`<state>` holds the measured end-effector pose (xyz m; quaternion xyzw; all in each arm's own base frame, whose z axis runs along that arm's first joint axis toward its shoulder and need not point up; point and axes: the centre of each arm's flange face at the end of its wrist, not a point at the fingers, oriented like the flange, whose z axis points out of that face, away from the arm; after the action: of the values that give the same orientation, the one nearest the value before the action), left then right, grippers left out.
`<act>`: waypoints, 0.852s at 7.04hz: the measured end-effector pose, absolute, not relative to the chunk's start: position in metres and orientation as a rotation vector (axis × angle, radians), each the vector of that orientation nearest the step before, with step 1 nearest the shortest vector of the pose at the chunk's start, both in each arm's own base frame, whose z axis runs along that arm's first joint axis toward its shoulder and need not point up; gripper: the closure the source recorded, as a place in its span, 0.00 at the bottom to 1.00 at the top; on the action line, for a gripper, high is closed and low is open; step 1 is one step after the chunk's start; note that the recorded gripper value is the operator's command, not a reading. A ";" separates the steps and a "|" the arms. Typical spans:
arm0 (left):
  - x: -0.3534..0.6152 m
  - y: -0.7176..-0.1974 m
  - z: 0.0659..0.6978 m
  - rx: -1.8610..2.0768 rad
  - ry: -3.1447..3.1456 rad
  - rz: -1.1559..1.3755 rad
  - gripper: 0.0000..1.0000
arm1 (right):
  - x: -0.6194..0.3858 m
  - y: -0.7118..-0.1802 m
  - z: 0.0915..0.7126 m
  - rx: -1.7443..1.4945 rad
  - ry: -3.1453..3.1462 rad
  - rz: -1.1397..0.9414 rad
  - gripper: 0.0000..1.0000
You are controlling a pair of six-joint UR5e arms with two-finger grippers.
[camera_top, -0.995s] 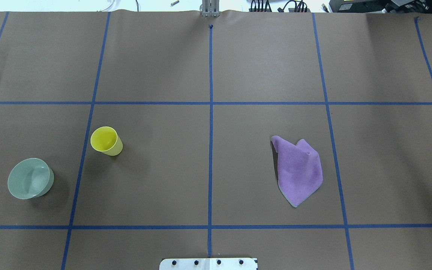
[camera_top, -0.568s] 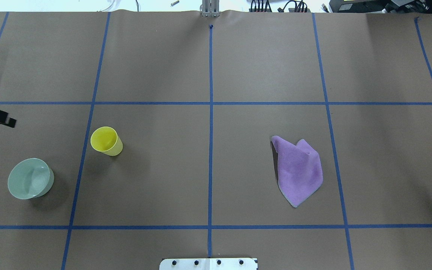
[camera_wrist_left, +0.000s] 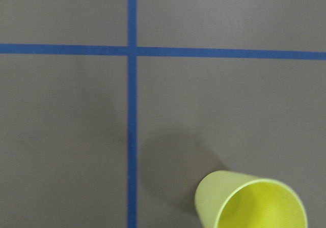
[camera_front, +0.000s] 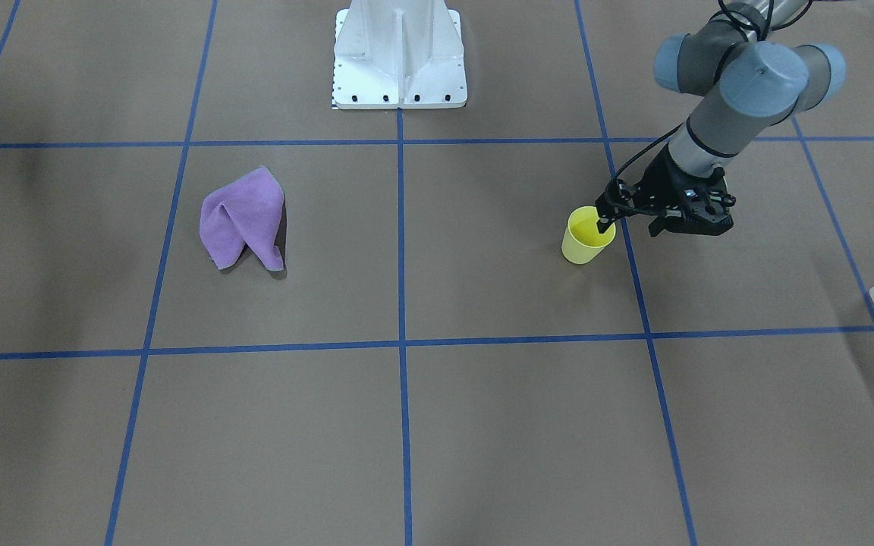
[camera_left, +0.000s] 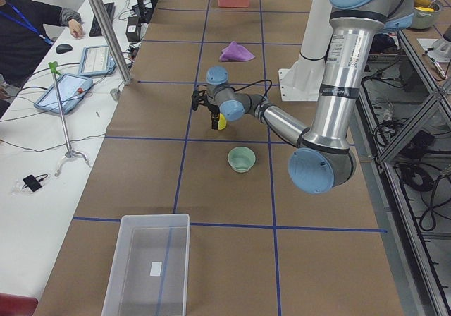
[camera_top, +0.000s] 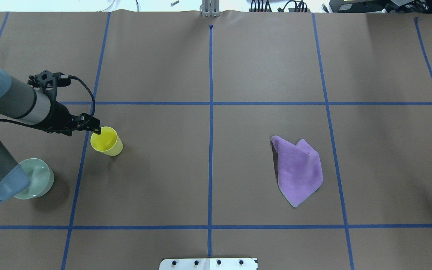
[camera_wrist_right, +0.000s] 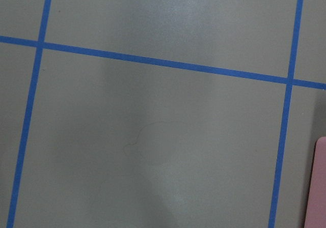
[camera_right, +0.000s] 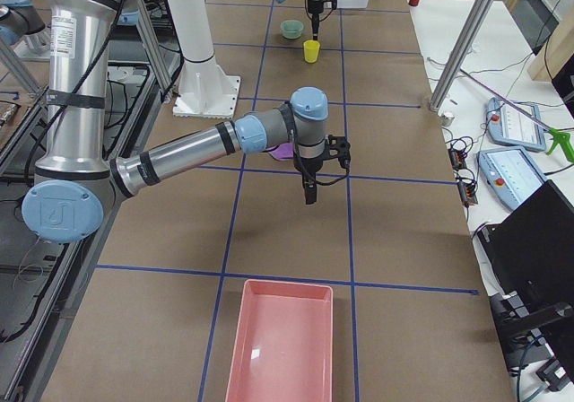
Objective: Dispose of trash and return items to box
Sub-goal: 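Reach the left gripper down to the yellow cup and grasp it, then lift the yellow cup with the left gripper toward the clear bin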
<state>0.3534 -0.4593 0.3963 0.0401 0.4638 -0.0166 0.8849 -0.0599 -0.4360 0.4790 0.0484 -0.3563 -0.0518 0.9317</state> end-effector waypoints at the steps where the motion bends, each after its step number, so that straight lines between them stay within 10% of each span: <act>1: 0.365 -0.459 0.396 0.078 0.961 -0.031 0.91 | -0.060 -0.436 0.479 0.099 -0.729 -0.106 0.00; 6: 0.361 -0.450 0.388 0.070 0.981 -0.005 1.00 | -0.061 -0.437 0.479 0.100 -0.729 -0.107 0.00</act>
<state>0.3612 -0.4501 0.3879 0.0338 0.4711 -0.0025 0.8814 -0.0605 -0.4368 0.4787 0.0489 -0.3561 -0.0525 0.9317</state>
